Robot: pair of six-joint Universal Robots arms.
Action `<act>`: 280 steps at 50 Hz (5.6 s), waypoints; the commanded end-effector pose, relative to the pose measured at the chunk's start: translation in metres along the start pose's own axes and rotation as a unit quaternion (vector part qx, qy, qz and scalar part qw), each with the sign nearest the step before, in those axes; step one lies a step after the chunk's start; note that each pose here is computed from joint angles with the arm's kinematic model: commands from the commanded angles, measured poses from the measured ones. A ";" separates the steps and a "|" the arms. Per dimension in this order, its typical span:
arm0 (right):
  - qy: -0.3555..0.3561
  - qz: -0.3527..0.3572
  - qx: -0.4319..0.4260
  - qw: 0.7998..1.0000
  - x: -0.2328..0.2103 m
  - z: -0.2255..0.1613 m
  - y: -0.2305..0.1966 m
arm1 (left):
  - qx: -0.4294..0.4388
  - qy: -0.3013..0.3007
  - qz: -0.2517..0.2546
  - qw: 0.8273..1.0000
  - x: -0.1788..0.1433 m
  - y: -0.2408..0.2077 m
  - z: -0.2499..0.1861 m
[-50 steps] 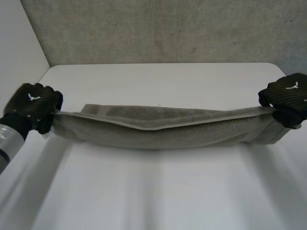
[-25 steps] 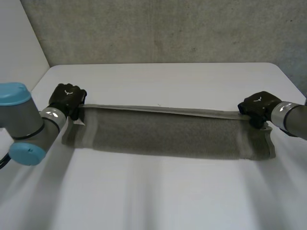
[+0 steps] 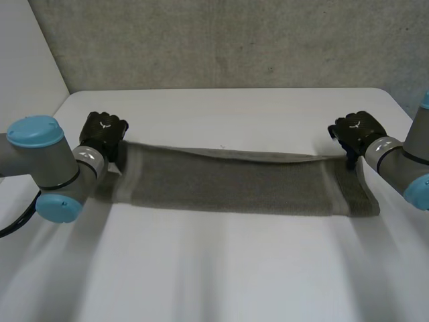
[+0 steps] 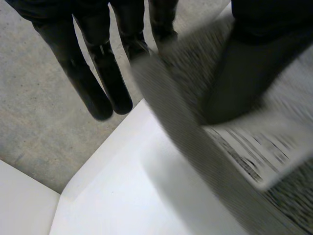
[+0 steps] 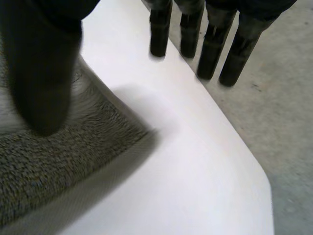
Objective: Fold the towel.
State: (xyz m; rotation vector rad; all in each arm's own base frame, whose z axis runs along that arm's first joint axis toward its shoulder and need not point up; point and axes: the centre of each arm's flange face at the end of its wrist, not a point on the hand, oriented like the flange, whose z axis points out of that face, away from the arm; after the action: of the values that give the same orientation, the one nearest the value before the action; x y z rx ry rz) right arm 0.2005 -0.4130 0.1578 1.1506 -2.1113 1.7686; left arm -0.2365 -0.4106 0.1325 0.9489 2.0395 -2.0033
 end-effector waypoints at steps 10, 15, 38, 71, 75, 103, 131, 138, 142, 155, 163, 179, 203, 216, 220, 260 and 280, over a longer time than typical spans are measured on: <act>0.079 0.053 0.051 0.994 0.039 -0.038 -0.045 | 0.017 -0.042 -0.004 0.999 -0.016 -0.029 -0.011; 0.081 0.055 0.048 0.994 0.039 -0.060 -0.053 | 0.012 -0.040 -0.014 0.999 -0.021 -0.034 -0.026; -0.080 0.125 -0.081 0.986 -0.028 -0.083 0.030 | -0.010 0.059 -0.146 0.988 -0.003 -0.026 -0.090; 0.073 0.090 -0.141 0.983 0.061 -0.061 0.083 | -0.006 0.049 -0.144 0.988 -0.008 -0.026 -0.088; 0.109 0.039 -0.161 0.980 0.100 -0.066 0.093 | -0.003 0.046 -0.143 0.989 -0.011 -0.029 -0.088; -0.132 -0.095 0.231 0.959 -0.183 -0.084 -0.137 | 0.066 0.027 -0.144 0.987 -0.017 -0.079 -0.086; -0.121 0.101 0.089 0.983 -0.093 -0.107 -0.062 | 0.114 0.120 -0.135 0.977 0.069 -0.125 -0.110; -0.115 0.123 0.022 0.985 -0.089 -0.108 -0.020 | 0.095 0.130 -0.132 0.978 0.090 -0.115 -0.108; -0.110 0.135 -0.005 0.985 -0.086 -0.103 -0.002 | 0.087 0.122 -0.134 0.980 0.092 -0.111 -0.106; -0.058 0.098 -0.024 0.993 -0.075 -0.081 0.006 | 0.085 0.125 -0.135 0.979 0.093 -0.113 -0.112; -0.036 -0.044 0.082 0.995 -0.082 -0.084 -0.067 | 0.092 0.106 -0.137 0.981 0.078 -0.119 -0.111; -0.262 -0.238 0.233 0.906 -0.262 -0.130 -0.089 | 0.089 0.033 -0.145 0.985 0.029 -0.117 -0.099; -0.161 0.122 0.102 0.974 -0.121 -0.120 -0.097 | 0.107 0.074 -0.216 0.968 0.055 -0.130 -0.099; -0.158 0.192 0.064 0.966 -0.116 -0.083 -0.076 | 0.048 0.138 -0.204 0.968 0.123 -0.091 -0.098; -0.168 0.211 0.047 0.962 -0.126 -0.069 -0.065 | 0.022 0.152 -0.197 0.968 0.140 -0.073 -0.097; 0.084 0.226 0.119 0.963 0.013 -0.128 -0.130 | 0.056 0.046 -0.213 0.974 0.007 -0.161 -0.133; 0.097 0.229 0.119 0.961 0.021 -0.139 -0.129 | 0.061 -0.003 -0.218 0.974 -0.015 -0.169 -0.148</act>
State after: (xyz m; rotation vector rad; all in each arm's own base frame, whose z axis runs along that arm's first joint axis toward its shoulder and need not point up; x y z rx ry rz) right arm 0.2171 -0.3005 0.3109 0.5025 -2.2044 2.2726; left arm -0.2618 -0.2635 0.3012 0.5446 2.2998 -2.3560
